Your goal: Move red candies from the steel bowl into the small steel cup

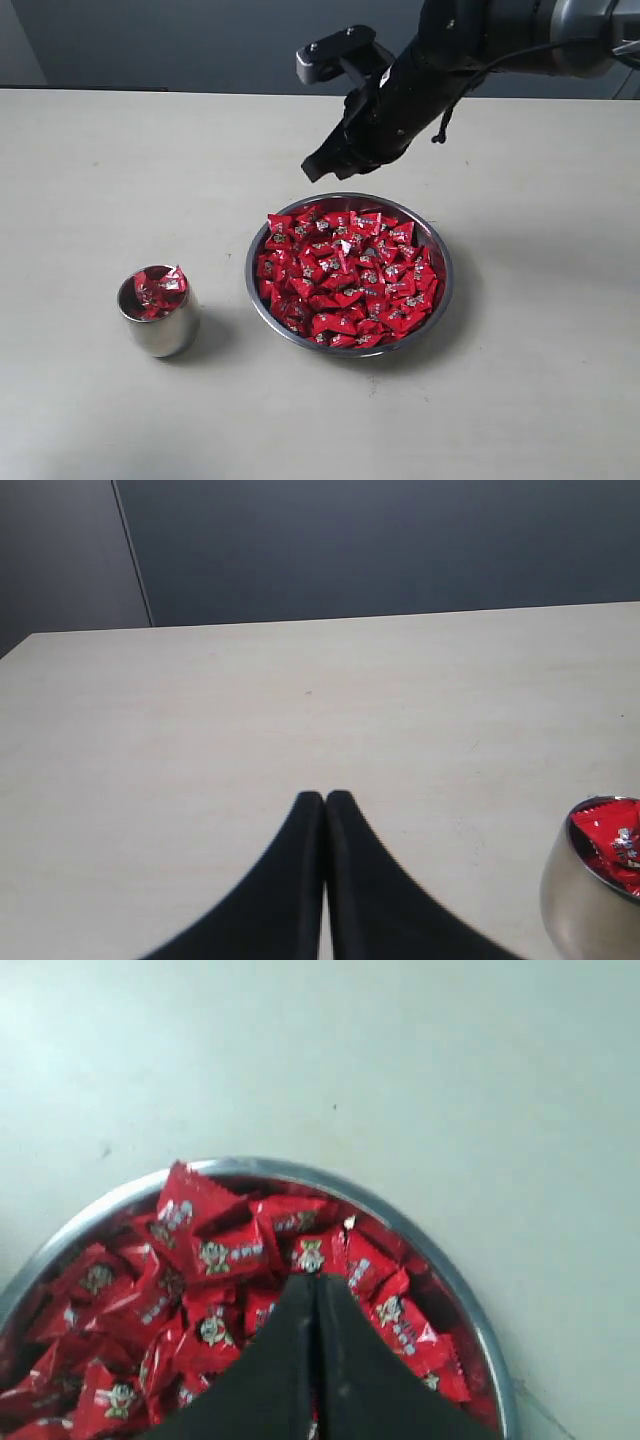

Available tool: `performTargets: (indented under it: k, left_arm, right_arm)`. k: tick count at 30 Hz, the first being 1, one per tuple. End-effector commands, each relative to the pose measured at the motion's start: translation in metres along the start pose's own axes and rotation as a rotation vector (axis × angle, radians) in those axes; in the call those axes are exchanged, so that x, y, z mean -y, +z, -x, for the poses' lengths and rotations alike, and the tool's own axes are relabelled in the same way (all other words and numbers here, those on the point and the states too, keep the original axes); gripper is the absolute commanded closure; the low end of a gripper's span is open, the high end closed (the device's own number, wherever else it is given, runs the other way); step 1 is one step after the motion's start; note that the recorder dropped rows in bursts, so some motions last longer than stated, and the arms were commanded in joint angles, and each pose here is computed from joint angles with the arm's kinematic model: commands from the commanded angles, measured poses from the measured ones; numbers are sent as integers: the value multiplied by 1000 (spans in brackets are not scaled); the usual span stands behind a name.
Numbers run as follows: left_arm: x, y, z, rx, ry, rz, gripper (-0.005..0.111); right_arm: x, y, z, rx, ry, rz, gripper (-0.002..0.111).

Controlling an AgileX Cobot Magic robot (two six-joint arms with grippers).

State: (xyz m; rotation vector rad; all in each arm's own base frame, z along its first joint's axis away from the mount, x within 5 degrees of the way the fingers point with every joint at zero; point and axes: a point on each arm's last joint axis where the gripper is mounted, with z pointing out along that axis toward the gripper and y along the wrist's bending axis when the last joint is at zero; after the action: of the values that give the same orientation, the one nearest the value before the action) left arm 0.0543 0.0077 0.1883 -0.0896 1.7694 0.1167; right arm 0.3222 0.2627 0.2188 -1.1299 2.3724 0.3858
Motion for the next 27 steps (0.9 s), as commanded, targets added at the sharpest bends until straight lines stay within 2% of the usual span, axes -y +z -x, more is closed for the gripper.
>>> performTargets:
  k: [1,13,27]
  left_arm:
    - [0,0,-1,2,-3,0,106]
    - [0,0,-1,2,-3,0,106]
    - [0,0,-1,2,-3,0,106]
  right_arm:
    - [1,-22,-1,146,31,-58,109]
    - [3,-70,-36,326,62,-173,109]
    - [7,-80,-39,322,77,-176,109]
